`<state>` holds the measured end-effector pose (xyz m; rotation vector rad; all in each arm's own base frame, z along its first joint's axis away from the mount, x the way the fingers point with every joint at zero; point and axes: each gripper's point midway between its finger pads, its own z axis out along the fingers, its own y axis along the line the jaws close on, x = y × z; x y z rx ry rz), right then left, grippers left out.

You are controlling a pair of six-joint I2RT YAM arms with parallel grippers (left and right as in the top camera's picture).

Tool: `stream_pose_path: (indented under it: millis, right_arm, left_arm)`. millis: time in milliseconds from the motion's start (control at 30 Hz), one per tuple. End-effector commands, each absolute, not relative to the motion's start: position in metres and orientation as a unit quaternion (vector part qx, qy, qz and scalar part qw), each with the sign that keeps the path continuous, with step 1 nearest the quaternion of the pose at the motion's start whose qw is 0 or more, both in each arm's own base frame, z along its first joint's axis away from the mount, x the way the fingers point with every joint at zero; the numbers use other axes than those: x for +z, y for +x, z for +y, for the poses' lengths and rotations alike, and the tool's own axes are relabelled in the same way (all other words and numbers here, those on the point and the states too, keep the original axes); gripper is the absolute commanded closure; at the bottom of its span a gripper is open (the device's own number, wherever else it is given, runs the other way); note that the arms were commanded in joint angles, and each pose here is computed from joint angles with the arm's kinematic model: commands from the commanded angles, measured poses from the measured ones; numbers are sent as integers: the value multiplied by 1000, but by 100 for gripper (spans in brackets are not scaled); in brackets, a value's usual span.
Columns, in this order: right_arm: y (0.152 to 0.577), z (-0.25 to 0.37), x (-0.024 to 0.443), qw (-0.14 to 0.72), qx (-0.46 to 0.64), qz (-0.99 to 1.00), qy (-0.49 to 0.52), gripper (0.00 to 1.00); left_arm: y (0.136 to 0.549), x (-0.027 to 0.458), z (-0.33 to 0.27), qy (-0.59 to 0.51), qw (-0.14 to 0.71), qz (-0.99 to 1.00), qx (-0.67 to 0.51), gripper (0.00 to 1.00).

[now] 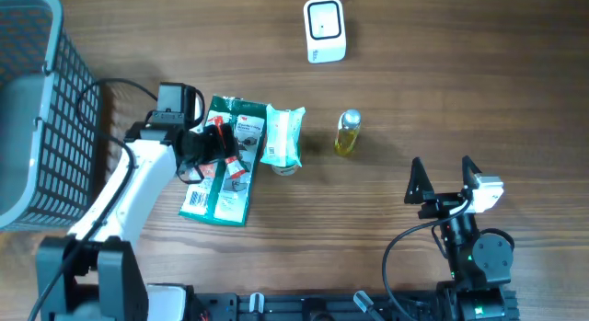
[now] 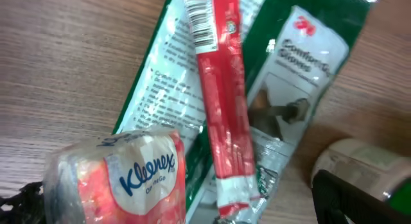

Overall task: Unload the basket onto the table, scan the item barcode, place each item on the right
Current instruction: 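Lay the gloves bundle with tissues and red stick on the table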

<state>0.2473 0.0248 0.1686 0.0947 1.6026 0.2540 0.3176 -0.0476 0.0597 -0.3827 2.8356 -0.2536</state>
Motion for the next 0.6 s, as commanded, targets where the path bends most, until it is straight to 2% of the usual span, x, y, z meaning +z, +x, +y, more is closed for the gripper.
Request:
stream_pose_path:
  millis: [0, 33, 133, 167, 200, 233, 267, 300, 333, 367, 400, 467, 500, 533, 567]
  right_arm:
    - [247, 23, 171, 692, 107, 713, 42, 0]
    - [247, 23, 171, 692, 107, 713, 42, 0]
    - [247, 23, 171, 692, 107, 713, 42, 0]
    - [247, 23, 171, 692, 107, 713, 42, 0]
    - [247, 23, 171, 692, 107, 713, 42, 0]
    - [247, 23, 171, 692, 107, 713, 42, 0]
    - [247, 23, 171, 692, 107, 713, 42, 0]
    - [247, 23, 171, 692, 107, 713, 42, 0]
    - [247, 23, 171, 692, 107, 713, 42, 0]
    - [247, 23, 171, 692, 107, 713, 42, 0]
    - [247, 23, 171, 692, 107, 713, 42, 0]
    - [247, 23, 171, 692, 107, 713, 42, 1]
    - [247, 23, 171, 692, 107, 713, 42, 0]
    - [247, 23, 171, 692, 107, 713, 42, 0]
    - [247, 23, 171, 692, 107, 713, 42, 0]
  left_arm:
    - [319, 81, -50, -115, 152, 979, -68, 0]
    - [309, 84, -63, -99, 132, 982, -89, 0]
    - [315, 79, -24, -80, 170, 979, 74, 0]
    - [313, 78, -41, -70, 162, 983, 38, 0]
    - [305, 78, -64, -38, 142, 989, -13, 4]
    - [303, 77, -67, -24, 139, 990, -15, 28]
    - [306, 78, -68, -30, 146, 989, -15, 60]
    - [310, 78, -69, -51, 152, 987, -25, 87]
    - [314, 81, -79, -81, 154, 983, -60, 96]
    - [314, 86, -97, -82, 149, 979, -113, 96]
    - [316, 87, -99, -56, 154, 980, -112, 96]
    - [327, 86, -75, -39, 184, 981, -43, 86]
    - [330, 87, -74, -40, 189, 980, -47, 87]
    - [328, 87, -82, -36, 184, 980, -72, 73]
    - [325, 87, -90, -32, 175, 980, -93, 19]
